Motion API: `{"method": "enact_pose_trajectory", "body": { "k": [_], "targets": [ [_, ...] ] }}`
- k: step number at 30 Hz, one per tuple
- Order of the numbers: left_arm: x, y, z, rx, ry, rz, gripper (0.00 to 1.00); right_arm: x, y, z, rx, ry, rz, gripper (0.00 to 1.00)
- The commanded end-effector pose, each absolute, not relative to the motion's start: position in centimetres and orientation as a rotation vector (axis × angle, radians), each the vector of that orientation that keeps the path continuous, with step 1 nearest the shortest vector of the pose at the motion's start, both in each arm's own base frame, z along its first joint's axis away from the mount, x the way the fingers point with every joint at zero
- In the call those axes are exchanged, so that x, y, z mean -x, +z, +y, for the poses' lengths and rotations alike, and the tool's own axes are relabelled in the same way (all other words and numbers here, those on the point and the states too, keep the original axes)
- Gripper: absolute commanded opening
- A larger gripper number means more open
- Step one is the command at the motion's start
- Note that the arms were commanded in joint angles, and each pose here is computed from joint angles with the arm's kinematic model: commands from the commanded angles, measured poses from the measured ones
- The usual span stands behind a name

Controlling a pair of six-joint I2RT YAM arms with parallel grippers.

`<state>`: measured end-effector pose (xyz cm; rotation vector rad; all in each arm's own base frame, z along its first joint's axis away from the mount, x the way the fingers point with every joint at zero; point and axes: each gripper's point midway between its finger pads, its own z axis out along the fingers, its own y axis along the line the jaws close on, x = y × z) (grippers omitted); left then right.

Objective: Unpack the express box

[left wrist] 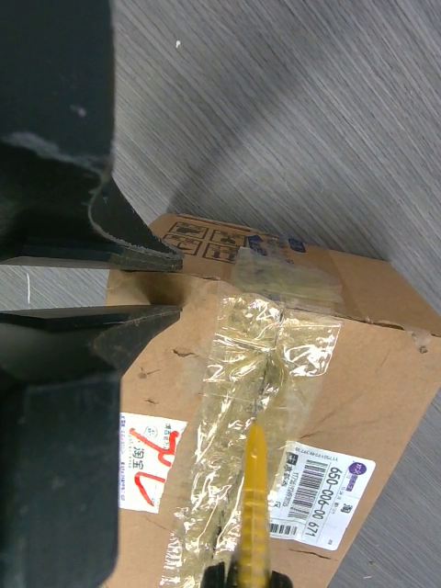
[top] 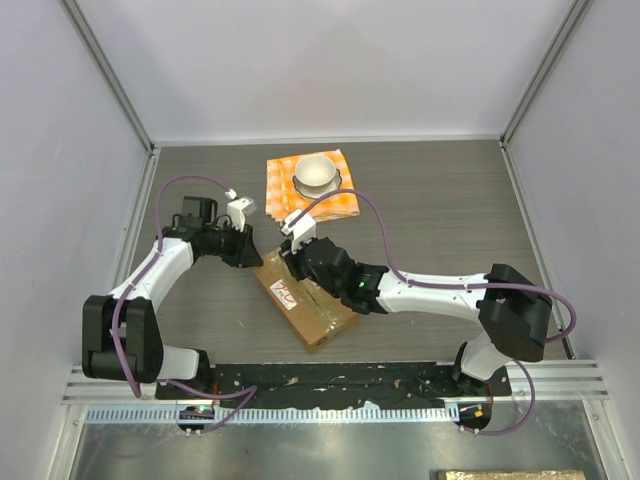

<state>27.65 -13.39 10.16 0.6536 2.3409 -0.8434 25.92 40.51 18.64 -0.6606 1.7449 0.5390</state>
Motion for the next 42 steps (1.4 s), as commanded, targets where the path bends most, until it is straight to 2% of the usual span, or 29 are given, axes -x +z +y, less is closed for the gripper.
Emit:
{"method": "enact_pose_trajectory", "body": {
  "k": [1,17,32,34,42],
  "targets": [
    [-26.8,7.8,-12.4,-0.657,-0.773,2.437,0.11,-26.9,21.9,40.1,0.612,0.507,1.666,0.01],
    [-26.8,7.6,-12.5,-0.657,-0.78,2.449,0.09,-26.2,21.9,40.8,0.625,0.567,1.681,0.01],
    [-26.7,7.8,-12.5,-0.655,-0.782,2.444,0.09,-26.2,18.5,40.3,0.651,0.539,1.767,0.01],
    [-26.7,7.9,-12.7,-0.648,-0.795,2.444,0.11,-26.1,18.0,40.4,0.665,0.546,1.777,0.01],
    [-26.9,10.4,-14.3,-0.658,-0.899,2.385,0.35,-26.1,15.5,41.0,0.721,0.533,1.839,0.01]
  ]
}}
